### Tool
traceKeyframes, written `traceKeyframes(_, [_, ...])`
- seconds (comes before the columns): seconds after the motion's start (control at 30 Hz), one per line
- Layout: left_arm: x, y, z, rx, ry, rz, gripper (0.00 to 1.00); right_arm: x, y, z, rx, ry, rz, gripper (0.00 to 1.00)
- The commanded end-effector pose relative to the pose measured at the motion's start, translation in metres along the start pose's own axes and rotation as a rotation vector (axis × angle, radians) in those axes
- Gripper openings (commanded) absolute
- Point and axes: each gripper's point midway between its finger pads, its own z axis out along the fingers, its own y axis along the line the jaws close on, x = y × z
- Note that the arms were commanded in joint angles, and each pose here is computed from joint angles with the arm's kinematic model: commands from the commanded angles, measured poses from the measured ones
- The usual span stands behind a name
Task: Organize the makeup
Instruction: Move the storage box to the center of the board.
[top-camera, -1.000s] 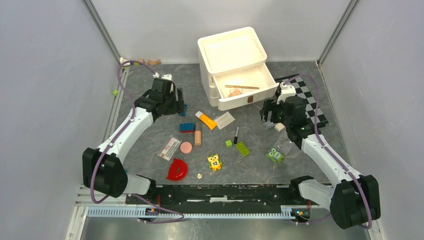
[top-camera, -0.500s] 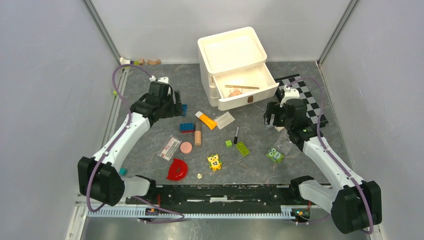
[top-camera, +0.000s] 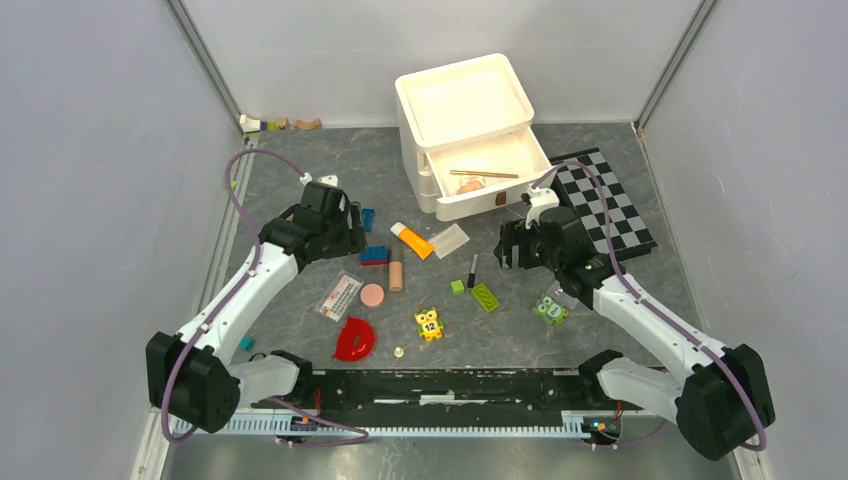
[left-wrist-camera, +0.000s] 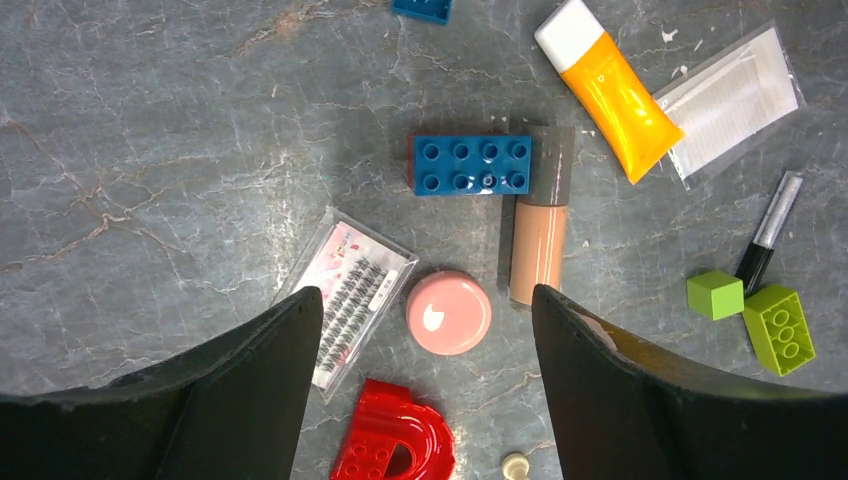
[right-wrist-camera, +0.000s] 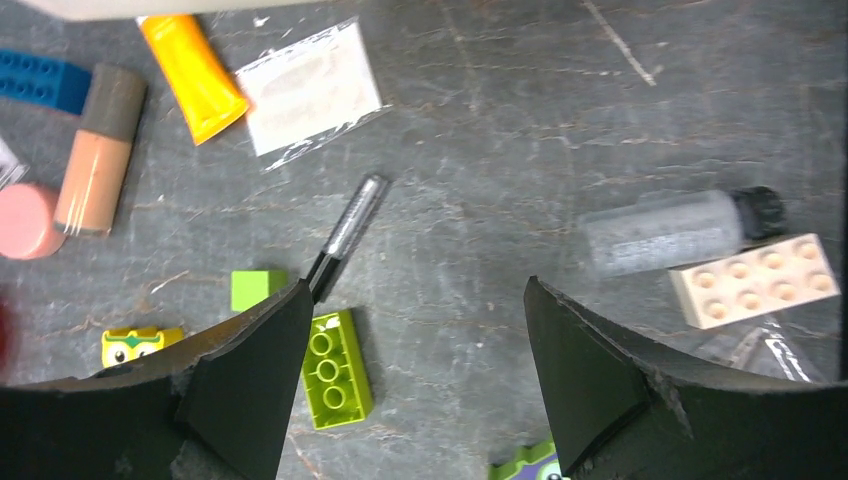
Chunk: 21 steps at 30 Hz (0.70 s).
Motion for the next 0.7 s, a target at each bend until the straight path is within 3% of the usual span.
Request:
traceKeyframes(0.0, [-0.002, -0.002, -0.014, -0.006, -0.03, -0.047, 0.82, -0.009, 0.022, 0.003, -0.05, -0.04, 0.021, 0.84])
traceKeyframes(0.33, [0.034, 0.001, -0.014, 0.003, 0.038, -0.173, 0.81, 0.004, 0.046, 0.001, -0.102, -0.019, 0.029, 0.82])
traceKeyframes(0.67, [0.061, -0.003, -0.009, 0.0, 0.079, -0.135, 0.78, 0.014, 0.049, -0.005, -0.112, -0.013, 0.058, 0.8])
